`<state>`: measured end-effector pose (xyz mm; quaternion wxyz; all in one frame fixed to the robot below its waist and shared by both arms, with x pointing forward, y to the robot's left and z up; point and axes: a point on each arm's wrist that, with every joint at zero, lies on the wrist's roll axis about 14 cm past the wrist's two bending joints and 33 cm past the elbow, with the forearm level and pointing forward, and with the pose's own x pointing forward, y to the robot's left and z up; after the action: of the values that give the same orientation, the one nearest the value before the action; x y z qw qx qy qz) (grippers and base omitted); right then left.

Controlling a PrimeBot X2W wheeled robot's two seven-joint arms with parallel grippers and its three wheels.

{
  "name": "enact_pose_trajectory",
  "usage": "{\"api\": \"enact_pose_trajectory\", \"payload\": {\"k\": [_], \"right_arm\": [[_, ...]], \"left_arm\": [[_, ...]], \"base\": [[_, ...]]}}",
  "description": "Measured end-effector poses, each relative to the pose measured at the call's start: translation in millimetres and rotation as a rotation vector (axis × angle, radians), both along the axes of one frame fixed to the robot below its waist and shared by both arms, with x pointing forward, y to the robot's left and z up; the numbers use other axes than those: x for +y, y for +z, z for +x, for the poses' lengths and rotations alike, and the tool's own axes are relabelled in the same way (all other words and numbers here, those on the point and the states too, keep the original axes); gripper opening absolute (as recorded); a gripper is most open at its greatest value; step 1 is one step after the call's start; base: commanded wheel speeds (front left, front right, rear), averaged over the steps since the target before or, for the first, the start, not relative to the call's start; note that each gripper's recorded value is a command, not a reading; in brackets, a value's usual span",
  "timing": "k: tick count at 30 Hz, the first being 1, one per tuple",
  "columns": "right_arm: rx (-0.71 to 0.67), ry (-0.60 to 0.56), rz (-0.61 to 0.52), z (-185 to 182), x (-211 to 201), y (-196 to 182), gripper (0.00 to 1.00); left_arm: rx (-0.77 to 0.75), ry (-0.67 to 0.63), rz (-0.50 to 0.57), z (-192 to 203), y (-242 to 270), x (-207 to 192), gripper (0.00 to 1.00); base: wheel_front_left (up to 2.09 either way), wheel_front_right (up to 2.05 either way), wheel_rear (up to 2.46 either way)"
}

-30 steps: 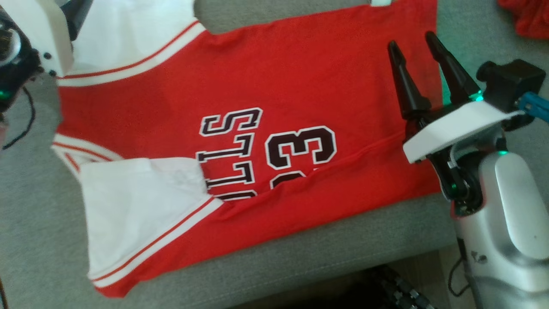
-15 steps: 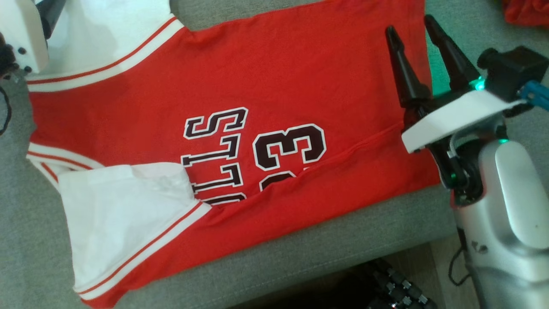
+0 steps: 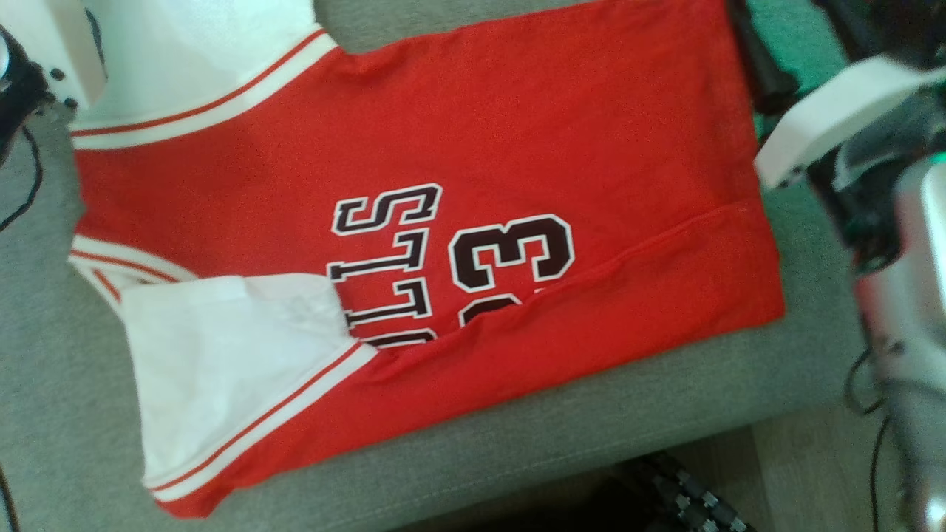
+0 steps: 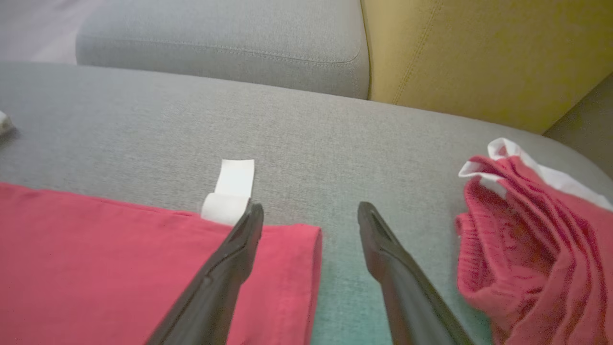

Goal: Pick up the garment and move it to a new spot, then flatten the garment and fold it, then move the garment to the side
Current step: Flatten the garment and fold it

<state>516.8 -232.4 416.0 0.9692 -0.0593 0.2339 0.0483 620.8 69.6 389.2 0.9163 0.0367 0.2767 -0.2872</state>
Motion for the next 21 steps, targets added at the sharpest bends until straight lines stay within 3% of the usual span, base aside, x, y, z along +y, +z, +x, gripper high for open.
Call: {"api": "enact_pose_trajectory", "payload": {"k": [6,13,16,18,19,20,21], "right_arm": [[0.14,0.037,-0.132,7,-18,-10,1.0],[0.28,0.074,-0.142,0,-14,-33,1.0],[0.313,0.09,-0.135,3,-10,-37,0.94],[0.327,0.102,-0.133,5,-8,-39,0.85],[0.333,0.106,-0.138,6,-7,-39,0.74],[0.341,0.11,-0.144,7,-7,-40,0.56],[0.345,0.114,-0.147,8,-7,-40,0.45]], "left_arm": [[-0.102,-0.011,-0.051,-9,32,2,0.0],[-0.109,-0.024,-0.073,-32,35,5,0.0],[-0.117,-0.034,-0.083,-36,37,3,0.0],[-0.119,-0.037,-0.089,-38,37,1,0.0],[-0.122,-0.037,-0.092,-38,38,1,0.0],[-0.125,-0.035,-0.095,-38,39,2,0.0],[-0.126,-0.033,-0.095,-39,39,3,0.0]], "base": [[0.0,0.0,0.0],[0.0,0.0,0.0],[0.0,0.0,0.0],[0.0,0.0,0.0],[0.0,0.0,0.0],[0.0,0.0,0.0],[0.0,0.0,0.0]]}}
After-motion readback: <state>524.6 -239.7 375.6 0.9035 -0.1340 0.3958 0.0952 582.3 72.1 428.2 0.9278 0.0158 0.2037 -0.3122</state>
